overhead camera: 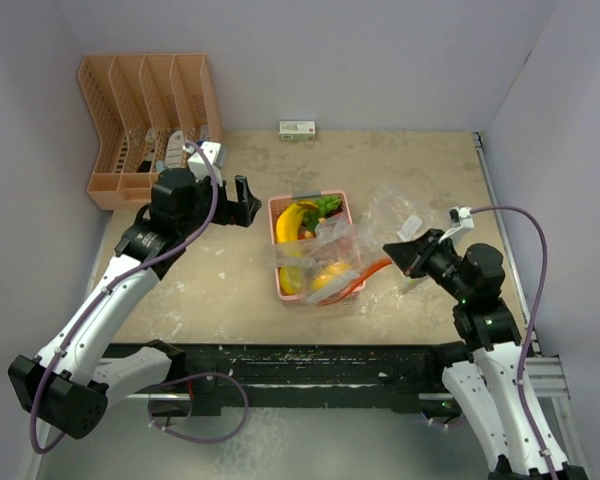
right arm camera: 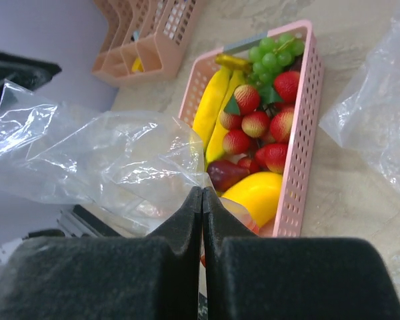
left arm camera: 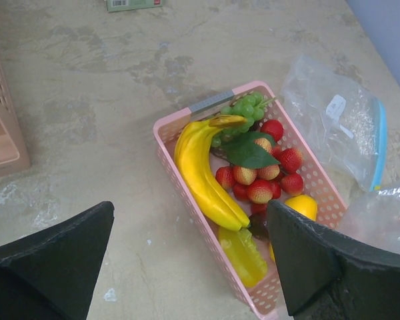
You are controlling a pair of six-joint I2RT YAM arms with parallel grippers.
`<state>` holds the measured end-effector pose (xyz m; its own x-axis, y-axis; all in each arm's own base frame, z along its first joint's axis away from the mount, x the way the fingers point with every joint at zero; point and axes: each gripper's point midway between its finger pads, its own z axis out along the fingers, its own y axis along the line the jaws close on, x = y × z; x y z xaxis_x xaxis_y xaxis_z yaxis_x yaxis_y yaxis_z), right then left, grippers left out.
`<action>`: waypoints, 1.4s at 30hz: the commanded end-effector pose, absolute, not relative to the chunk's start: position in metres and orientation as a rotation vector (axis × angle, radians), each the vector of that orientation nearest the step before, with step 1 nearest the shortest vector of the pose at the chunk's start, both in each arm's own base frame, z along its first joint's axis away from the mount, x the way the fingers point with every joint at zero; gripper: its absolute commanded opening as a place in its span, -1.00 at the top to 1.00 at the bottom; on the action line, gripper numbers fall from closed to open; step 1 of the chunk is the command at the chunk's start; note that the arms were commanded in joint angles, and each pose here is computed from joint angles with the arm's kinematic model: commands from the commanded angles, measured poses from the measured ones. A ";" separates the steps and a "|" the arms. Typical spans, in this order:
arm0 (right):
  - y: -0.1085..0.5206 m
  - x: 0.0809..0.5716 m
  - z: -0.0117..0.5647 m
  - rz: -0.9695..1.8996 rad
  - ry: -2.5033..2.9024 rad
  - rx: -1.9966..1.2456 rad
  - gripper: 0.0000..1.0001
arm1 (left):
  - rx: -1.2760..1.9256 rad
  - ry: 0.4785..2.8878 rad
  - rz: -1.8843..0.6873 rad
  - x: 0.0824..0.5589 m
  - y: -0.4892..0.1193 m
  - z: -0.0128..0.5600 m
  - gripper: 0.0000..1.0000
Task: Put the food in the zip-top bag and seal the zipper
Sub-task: Pick up the zipper food storage bag from the bin.
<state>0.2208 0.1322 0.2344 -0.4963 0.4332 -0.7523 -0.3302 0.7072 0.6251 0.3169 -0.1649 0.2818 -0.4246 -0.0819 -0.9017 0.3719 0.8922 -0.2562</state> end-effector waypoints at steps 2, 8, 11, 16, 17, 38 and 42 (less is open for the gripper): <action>0.113 0.243 0.280 0.909 1.687 0.312 1.00 | 0.218 1.872 -0.518 0.313 -0.163 0.304 -0.98; 0.094 0.257 0.247 0.824 1.752 0.524 1.00 | 0.223 1.866 -0.518 0.312 -0.162 0.306 -0.98; 0.083 0.261 0.209 0.752 1.821 0.647 1.00 | 0.223 1.867 -0.518 0.312 -0.163 0.305 -0.98; 0.065 0.253 0.160 0.655 1.858 0.808 1.00 | 0.226 1.872 -0.527 0.313 -0.164 0.304 -0.98; 0.060 0.250 0.154 0.630 1.861 0.842 1.00 | 0.226 1.872 -0.526 0.313 -0.164 0.303 -0.98; 0.094 0.242 0.241 0.552 1.870 -0.003 -0.36 | 0.214 1.891 -0.598 0.312 -0.175 0.295 -0.98; 0.101 0.255 0.253 0.537 1.891 -0.061 -0.33 | 0.179 1.891 -0.609 0.310 -0.173 0.293 -0.98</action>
